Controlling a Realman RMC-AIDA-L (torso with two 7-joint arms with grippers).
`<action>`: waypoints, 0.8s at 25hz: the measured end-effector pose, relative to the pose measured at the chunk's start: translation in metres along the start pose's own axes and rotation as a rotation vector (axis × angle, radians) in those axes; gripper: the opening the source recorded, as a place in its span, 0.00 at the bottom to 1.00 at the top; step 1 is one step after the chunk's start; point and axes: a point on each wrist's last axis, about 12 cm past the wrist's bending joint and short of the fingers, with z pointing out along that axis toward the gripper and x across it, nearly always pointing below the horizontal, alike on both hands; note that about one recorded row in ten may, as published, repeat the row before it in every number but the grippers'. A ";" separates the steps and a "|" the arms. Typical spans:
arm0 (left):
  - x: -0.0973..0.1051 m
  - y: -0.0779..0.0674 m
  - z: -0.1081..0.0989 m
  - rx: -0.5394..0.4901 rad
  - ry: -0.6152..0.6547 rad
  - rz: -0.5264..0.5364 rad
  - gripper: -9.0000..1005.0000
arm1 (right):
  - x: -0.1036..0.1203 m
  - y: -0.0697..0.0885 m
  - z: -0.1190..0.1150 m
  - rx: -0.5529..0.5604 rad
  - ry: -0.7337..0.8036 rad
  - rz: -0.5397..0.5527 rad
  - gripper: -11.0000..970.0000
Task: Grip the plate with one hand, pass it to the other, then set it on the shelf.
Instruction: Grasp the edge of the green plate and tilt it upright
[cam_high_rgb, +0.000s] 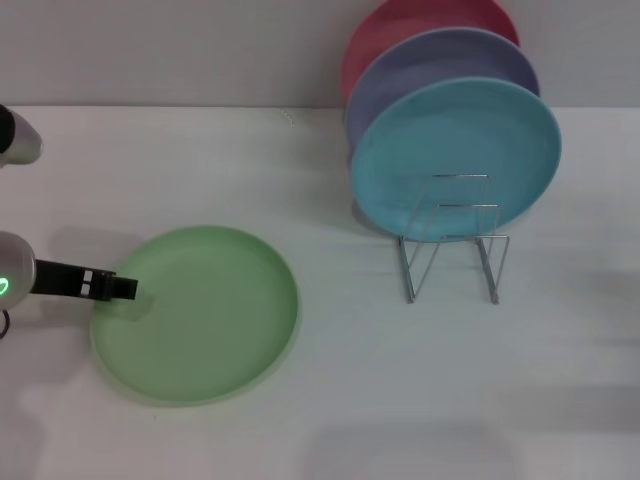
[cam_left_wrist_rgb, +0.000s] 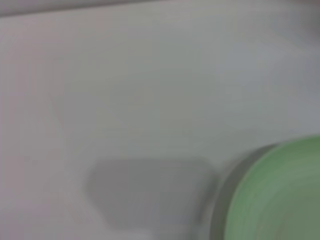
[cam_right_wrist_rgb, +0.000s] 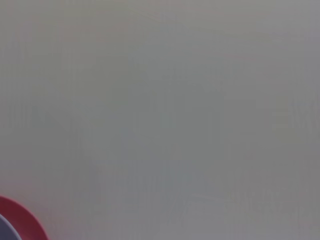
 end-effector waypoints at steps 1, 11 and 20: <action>0.001 0.000 0.003 0.005 0.018 -0.002 0.74 | 0.000 0.000 0.000 0.000 0.000 0.000 0.85; 0.002 -0.002 0.010 0.015 0.067 0.001 0.71 | 0.001 0.001 0.004 0.001 0.007 0.004 0.85; 0.003 -0.003 0.012 0.016 0.090 0.007 0.69 | 0.001 0.001 0.004 0.000 0.008 0.004 0.85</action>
